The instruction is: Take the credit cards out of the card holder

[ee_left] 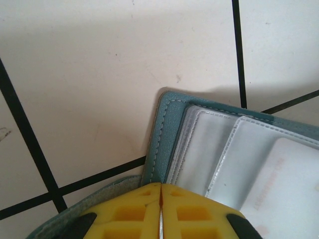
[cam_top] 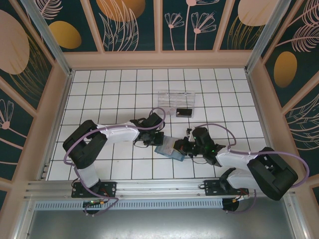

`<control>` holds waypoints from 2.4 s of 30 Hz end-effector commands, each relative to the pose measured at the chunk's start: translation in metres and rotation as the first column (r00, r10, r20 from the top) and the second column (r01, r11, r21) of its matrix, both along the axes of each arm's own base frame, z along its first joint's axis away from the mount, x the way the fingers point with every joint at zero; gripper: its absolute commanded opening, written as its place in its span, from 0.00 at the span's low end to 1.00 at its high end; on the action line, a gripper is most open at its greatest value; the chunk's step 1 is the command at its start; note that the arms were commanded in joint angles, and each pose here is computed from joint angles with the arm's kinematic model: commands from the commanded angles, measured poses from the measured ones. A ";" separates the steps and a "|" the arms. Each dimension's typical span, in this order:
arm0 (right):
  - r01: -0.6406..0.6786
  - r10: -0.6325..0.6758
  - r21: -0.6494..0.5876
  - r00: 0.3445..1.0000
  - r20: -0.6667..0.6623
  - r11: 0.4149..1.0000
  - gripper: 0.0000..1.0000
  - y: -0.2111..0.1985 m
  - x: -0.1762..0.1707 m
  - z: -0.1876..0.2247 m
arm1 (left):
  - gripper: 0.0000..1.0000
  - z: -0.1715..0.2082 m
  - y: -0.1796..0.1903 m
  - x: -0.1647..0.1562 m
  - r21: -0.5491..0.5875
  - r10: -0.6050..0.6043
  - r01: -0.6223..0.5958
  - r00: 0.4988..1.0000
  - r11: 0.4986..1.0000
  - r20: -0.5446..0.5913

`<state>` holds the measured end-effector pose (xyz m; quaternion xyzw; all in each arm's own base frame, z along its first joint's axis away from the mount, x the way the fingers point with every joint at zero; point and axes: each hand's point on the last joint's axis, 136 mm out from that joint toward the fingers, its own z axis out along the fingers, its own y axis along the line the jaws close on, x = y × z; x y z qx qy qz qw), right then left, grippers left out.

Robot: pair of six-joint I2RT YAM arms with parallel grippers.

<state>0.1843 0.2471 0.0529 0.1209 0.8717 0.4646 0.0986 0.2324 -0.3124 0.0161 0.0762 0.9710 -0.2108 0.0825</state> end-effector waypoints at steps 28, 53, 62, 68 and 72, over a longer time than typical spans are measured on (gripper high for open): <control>0.076 -0.069 -0.268 0.997 0.036 0.960 0.04 -0.062 0.005 0.029 | 0.09 -0.029 0.022 -0.022 0.105 0.011 -0.002 0.996 0.994 -0.087; -0.309 0.885 -0.882 0.416 0.211 0.355 0.00 -0.061 0.116 0.085 | 0.09 -0.028 0.033 -0.036 0.060 0.031 -0.025 0.995 0.998 -0.090; -0.338 0.991 -0.932 0.073 0.111 0.129 0.00 -0.017 0.140 0.087 | 0.09 -0.023 0.037 -0.043 0.019 0.049 -0.048 0.995 0.999 -0.089; -0.383 0.999 -0.923 -0.024 0.047 0.035 0.00 0.005 0.160 0.075 | 0.09 -0.022 0.039 -0.049 -0.012 0.063 -0.064 0.993 0.998 -0.102; -0.389 0.998 -0.921 -0.065 0.007 -0.019 0.00 0.014 0.173 0.063 | 0.10 -0.022 0.040 -0.052 -0.017 0.066 -0.068 0.992 0.998 -0.108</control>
